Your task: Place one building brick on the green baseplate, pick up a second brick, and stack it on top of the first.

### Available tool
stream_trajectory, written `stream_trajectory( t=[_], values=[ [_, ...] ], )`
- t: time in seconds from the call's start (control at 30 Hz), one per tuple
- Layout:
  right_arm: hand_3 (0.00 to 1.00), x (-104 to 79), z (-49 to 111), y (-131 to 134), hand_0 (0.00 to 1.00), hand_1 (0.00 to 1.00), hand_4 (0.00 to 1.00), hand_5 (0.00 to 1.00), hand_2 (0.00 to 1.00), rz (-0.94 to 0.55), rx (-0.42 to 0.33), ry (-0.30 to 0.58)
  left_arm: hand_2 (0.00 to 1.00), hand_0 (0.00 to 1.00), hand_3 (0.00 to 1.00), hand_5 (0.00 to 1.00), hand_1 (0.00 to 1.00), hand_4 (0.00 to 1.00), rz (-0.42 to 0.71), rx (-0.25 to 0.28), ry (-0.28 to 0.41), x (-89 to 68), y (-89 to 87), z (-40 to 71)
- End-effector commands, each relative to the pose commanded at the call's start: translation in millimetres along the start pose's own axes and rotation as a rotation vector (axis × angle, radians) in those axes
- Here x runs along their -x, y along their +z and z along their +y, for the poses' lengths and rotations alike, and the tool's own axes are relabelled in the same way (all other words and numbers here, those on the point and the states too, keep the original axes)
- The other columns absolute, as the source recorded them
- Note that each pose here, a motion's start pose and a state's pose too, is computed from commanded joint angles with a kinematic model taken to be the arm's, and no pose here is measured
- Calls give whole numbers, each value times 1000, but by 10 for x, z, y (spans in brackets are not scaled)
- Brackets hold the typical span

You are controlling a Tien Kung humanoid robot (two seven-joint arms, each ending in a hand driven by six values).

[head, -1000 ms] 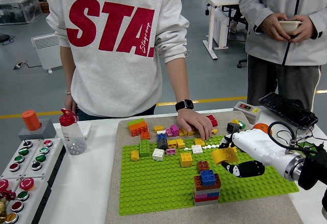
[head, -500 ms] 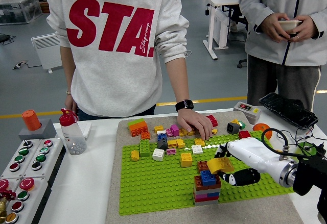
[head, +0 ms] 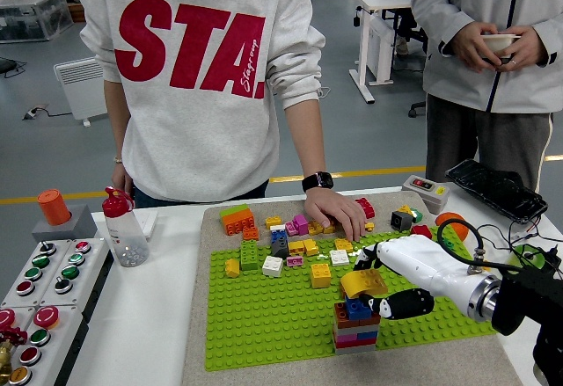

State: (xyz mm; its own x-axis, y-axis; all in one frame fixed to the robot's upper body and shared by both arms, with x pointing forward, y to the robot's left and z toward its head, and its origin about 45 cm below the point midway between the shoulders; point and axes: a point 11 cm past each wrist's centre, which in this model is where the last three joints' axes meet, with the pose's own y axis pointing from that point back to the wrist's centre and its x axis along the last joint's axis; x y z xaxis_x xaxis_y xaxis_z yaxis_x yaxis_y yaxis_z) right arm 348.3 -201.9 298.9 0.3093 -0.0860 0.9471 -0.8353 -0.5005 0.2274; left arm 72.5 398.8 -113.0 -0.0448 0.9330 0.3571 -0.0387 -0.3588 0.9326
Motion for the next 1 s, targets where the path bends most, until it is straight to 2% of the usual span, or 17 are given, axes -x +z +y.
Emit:
stream_trajectory(
  t=[0.3,1.0],
  values=[
    [493,24,-46,-94,661,658,537,290,662,1,-22,-18,689,664,576,998,685,297,1,2,1,-5,11,1],
    [494,69,-33,-38,660,656,539,293,662,29,11,-54,689,664,577,998,686,298,1,5,2,-12,23,2]
  ],
)
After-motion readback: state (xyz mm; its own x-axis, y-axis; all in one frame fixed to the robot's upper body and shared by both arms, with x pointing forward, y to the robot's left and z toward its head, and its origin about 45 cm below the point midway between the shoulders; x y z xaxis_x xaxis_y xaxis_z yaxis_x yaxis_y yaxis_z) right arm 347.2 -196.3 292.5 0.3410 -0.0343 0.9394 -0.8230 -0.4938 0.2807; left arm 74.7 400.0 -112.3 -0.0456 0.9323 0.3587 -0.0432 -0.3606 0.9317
